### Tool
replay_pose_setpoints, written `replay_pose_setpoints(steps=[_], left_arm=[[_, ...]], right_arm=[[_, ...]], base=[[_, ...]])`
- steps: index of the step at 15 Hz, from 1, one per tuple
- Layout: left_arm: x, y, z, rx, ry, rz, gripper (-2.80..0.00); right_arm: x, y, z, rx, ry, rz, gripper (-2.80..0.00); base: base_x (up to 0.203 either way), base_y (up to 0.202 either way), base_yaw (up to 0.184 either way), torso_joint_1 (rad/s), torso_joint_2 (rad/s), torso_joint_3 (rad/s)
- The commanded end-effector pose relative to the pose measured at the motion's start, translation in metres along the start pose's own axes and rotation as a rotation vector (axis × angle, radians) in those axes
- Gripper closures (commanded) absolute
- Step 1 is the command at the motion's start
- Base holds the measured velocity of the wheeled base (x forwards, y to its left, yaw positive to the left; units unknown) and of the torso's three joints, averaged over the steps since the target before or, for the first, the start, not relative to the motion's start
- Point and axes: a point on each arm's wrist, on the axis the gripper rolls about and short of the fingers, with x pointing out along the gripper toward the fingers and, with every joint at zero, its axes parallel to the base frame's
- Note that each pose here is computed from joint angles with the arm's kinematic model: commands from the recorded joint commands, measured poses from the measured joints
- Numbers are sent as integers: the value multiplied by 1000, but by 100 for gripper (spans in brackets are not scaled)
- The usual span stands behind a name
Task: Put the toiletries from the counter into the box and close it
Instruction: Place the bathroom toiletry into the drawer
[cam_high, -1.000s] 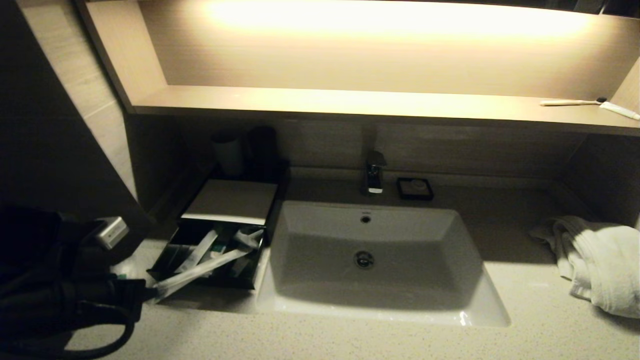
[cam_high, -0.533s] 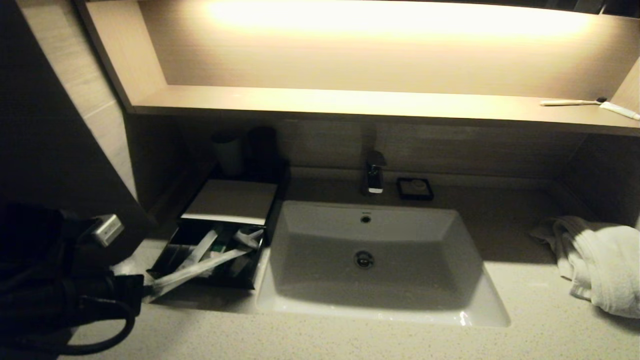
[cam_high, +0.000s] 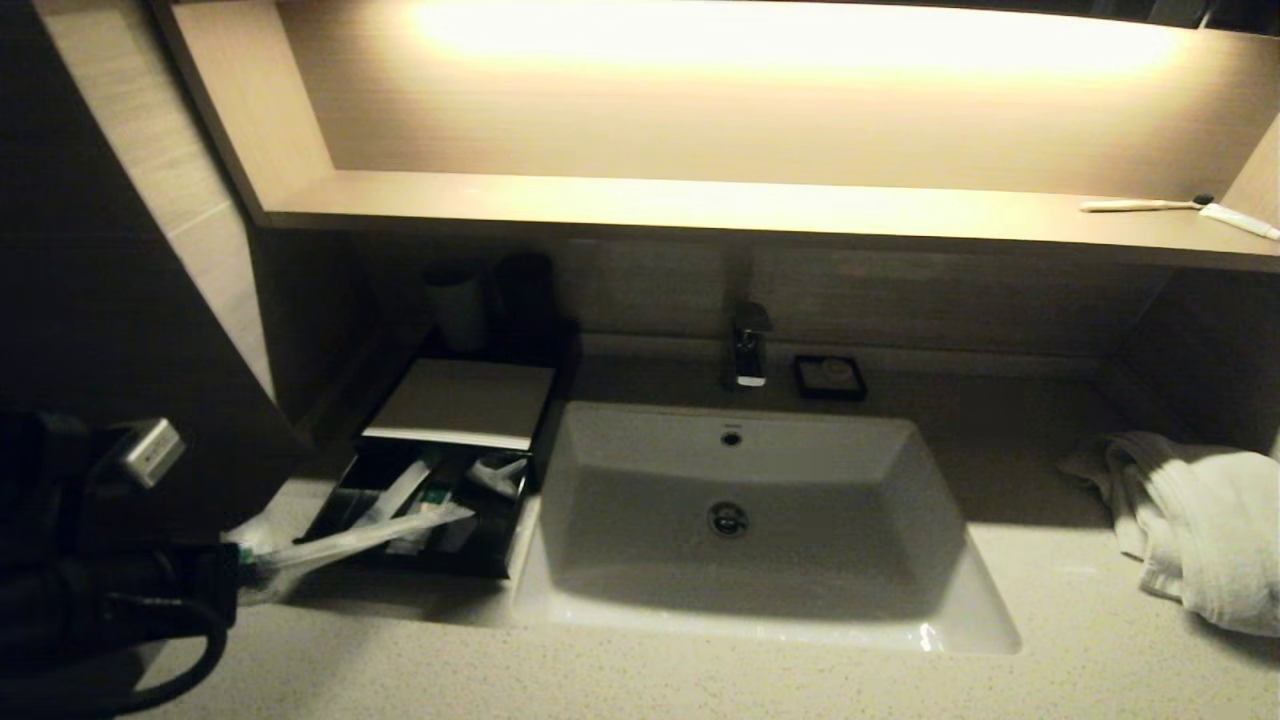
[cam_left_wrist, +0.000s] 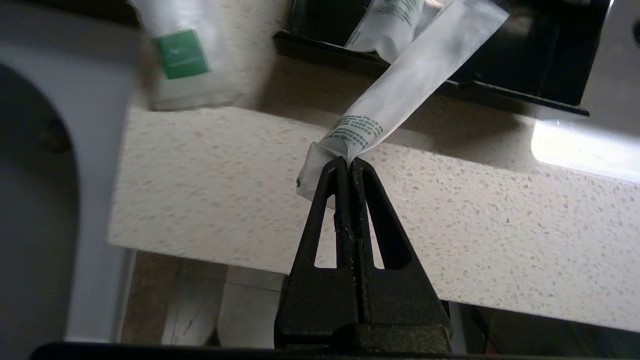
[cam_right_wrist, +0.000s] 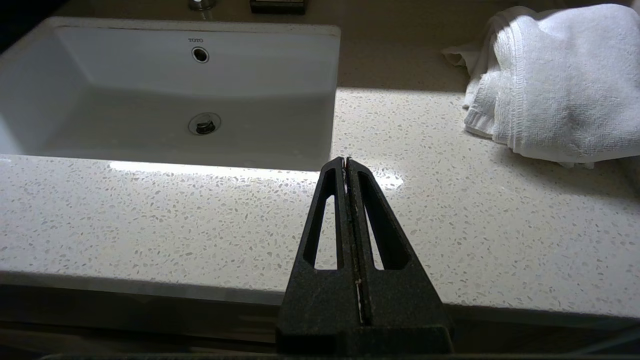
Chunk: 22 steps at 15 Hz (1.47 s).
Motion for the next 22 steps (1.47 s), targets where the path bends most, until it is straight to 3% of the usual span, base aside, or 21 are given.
replay_pose_setpoints(steps=[1,8,17,22], left_arm=[[-8,1,-1,-6,-30,4,0],[-4,1,4,-30,-36,57,0],[15,-29,16,19,-3,4,0],[15,-45,9,78,23,-56,0]], right_arm=[[0,0,0,0,1,-1,0],[0,0,0,0,0,1,0],[0,0,0,0,0,1,0],[0,0,0,0,1,1,0]], base=[[0,0,0,0,0,0],[0,0,0,0,0,0],[0,0,0,0,0,0],[0,0,0,0,0,0]])
